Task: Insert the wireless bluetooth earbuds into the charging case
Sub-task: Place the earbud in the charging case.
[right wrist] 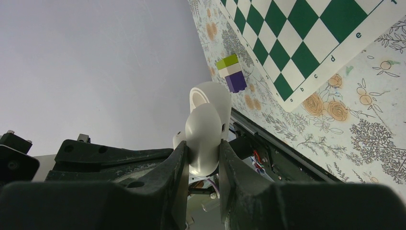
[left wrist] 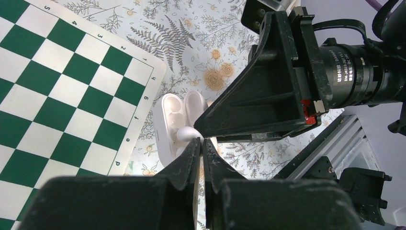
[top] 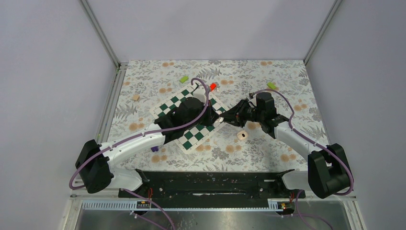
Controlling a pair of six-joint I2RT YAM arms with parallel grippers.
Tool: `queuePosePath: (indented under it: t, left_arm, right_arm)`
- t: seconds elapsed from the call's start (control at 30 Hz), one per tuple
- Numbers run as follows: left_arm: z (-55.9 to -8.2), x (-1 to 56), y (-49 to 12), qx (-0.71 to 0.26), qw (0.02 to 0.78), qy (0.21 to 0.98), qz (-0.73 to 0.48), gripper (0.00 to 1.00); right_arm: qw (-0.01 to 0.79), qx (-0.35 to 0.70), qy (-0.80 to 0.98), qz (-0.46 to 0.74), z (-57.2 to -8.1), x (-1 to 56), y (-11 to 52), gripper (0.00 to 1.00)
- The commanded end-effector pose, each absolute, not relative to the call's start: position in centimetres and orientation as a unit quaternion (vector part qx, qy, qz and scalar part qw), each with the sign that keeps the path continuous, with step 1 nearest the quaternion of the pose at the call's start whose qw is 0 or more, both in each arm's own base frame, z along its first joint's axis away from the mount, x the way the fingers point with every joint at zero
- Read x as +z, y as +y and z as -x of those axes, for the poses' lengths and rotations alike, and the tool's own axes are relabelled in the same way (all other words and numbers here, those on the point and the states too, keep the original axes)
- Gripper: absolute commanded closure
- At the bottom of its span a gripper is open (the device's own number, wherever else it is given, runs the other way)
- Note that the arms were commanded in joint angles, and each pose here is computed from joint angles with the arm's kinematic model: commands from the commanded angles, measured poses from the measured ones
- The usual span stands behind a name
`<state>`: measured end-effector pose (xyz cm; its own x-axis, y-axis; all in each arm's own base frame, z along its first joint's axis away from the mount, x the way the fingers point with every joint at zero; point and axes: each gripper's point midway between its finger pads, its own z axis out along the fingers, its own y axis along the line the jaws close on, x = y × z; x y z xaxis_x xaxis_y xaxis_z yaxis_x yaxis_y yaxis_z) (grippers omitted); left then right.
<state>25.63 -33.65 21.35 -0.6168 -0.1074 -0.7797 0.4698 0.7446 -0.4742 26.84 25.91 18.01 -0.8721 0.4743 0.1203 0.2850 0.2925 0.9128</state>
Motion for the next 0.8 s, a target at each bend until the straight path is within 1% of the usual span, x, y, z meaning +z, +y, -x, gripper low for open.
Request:
queuePosePath:
  t: [0.0, 0.4, 0.77]
  left_arm:
    - [-25.7, 23.1, -33.6, -0.360, 0.438, 0.819, -0.093, 1.00]
    - [-25.8, 23.1, -33.4, -0.365, 0.440, 0.817, -0.080, 1.00]
    - [-26.0, 21.8, -33.4, -0.364, 0.436, 0.820, -0.064, 1.00]
  right_arm:
    - [0.100, 0.567, 0.788, -0.218, -27.0, 19.4, 26.3, 1.00]
    - [0.099, 0.569, 0.788, -0.215, -27.0, 19.6, 26.4, 1.00]
    - [0.099, 0.569, 0.787, -0.214, -27.0, 19.7, 26.4, 1.00]
